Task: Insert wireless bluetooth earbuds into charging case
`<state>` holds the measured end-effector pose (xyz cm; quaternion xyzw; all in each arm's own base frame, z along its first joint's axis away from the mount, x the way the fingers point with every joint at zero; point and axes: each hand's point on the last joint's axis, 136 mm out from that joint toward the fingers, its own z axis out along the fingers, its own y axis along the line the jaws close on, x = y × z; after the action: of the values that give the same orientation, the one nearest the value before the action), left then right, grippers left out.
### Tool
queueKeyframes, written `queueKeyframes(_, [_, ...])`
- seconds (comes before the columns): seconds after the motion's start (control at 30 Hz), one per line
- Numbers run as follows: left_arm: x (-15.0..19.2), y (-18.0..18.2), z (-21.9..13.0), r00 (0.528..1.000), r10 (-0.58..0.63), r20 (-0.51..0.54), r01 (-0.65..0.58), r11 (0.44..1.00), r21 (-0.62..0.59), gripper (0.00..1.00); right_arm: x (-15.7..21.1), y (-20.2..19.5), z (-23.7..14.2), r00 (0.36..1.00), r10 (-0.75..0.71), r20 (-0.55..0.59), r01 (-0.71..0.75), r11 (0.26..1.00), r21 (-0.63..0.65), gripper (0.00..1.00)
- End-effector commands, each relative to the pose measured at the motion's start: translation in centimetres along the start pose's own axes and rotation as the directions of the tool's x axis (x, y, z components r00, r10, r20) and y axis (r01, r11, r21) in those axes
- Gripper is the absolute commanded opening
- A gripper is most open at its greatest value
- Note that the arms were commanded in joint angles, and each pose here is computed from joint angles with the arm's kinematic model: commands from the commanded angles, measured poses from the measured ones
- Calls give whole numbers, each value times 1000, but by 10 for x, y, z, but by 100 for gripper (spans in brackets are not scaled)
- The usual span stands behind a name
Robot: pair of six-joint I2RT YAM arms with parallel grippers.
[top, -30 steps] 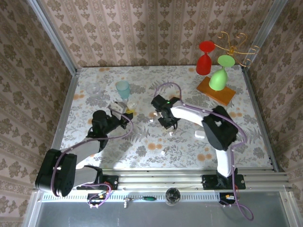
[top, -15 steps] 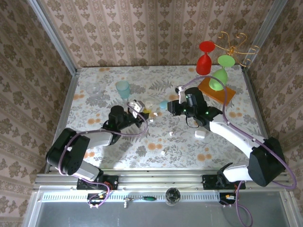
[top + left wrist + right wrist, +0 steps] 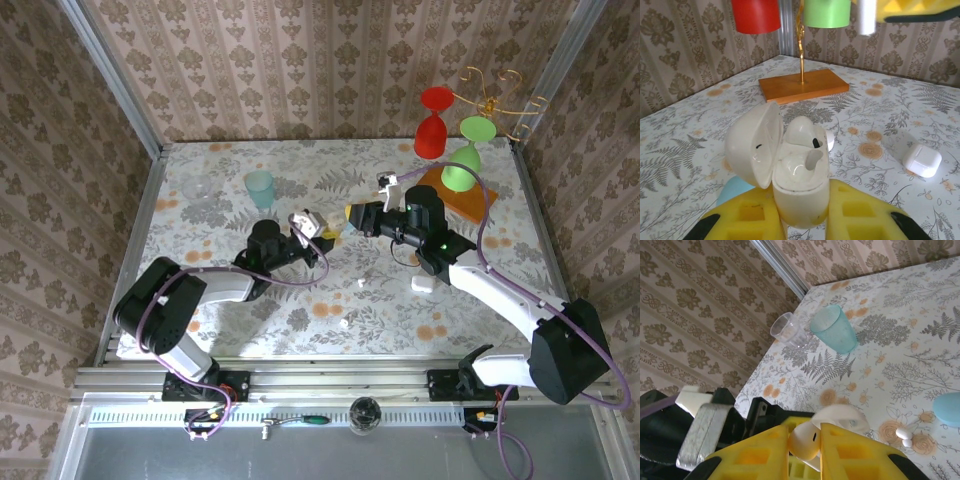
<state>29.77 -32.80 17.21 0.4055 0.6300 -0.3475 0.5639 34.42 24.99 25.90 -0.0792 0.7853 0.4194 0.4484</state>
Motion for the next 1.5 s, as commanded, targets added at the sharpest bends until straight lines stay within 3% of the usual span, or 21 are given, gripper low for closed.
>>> queueKeyframes(0.0, [-27,-4,7,995,60,82,-62,998,15,0,-4,6,1,1000,9,17,-8,999,-42,21])
queueKeyframes(0.8, [-49,-8,12,990,82,116,-85,996,19,0,11,-13,14,999,30,-15,-30,1000,-2,21])
queueKeyframes(1.2, [-60,5,13,991,51,124,-45,998,-45,0,17,-25,14,999,27,-23,-26,998,53,20])
queueKeyframes(1.47, [-67,4,11,990,64,129,-57,997,-52,0,23,-39,17,998,49,-31,-45,992,117,26])
